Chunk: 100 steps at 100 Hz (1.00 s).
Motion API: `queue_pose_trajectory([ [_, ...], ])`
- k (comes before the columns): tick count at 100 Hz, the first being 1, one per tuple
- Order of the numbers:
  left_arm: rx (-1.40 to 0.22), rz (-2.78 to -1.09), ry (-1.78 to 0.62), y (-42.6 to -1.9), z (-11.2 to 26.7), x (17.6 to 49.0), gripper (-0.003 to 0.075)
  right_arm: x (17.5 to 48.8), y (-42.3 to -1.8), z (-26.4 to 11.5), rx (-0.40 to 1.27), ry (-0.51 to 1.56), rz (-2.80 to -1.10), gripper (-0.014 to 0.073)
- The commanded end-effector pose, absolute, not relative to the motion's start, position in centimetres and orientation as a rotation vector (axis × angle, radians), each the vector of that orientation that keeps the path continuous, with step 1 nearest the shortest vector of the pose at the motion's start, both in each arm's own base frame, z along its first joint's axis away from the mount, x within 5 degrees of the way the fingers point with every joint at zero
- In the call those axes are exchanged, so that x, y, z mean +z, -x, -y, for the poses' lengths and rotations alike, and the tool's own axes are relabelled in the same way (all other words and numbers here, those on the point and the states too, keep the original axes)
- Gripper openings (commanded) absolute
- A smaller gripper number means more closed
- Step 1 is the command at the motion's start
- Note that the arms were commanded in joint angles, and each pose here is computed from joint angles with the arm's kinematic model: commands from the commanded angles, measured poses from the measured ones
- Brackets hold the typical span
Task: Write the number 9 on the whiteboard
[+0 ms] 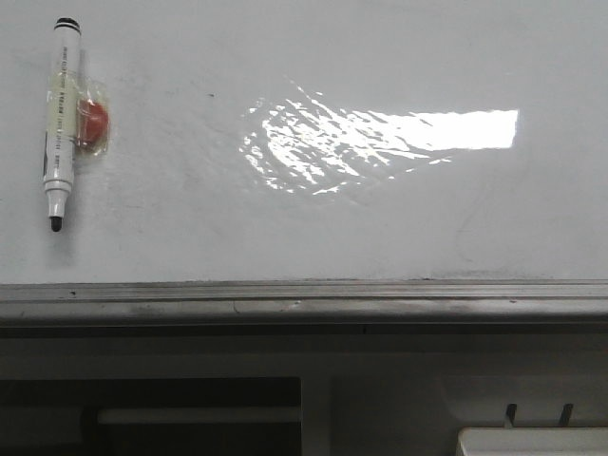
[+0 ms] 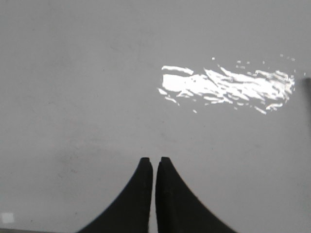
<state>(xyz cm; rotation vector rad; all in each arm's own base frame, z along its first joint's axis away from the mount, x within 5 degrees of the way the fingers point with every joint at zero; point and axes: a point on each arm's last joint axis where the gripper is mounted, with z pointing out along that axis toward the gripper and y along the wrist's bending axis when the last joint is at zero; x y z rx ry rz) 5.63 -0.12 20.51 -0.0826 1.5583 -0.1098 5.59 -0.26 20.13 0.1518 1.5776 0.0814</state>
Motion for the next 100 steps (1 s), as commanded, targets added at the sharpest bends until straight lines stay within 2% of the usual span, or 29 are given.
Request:
queue_pose_trajectory([
  [1,-0.162,-1.423,0.141,-5.5,0.0,20.6,-0.0020,20.9,-5.5,0.2,0.076,-0.124,-1.418,-0.0069],
  [16,-0.184,-1.336,0.171,-5.3,-0.2,21.5,-0.0020,21.3,-5.4,0.2,0.077,-0.121,-1.395,-0.0069],
  [36,-0.172,-1.401,0.148,-5.6,0.0,22.8,-0.0020,22.7,-5.6,0.3,0.100,-0.158,-1.466,-0.0069],
  [51,-0.164,-1.380,0.133,-5.7,0.0,26.1,-0.0020,23.7,-6.8,0.3,0.128,-0.213,-1.648,-0.0069],
  [70,0.028,-1.383,-0.041,-6.1,0.1,28.0,-0.0020,24.5,-8.7,0.4,0.133,-0.243,-1.793,-0.0069],
  [84,0.064,-1.395,-0.074,-6.3,0.1,28.0,-0.0016,24.2,-9.4,0.4,0.130,-0.250,-1.840,-0.0069],
  [91,0.064,-1.403,-0.074,-6.4,0.1,27.9,0.0027,24.0,-9.6,0.4,0.130,-0.251,-1.852,-0.0069],
  [100,0.057,-1.413,-0.069,-6.6,0.1,27.9,0.0163,24.0,-9.7,0.4,0.129,-0.252,-1.857,-0.0069],
])
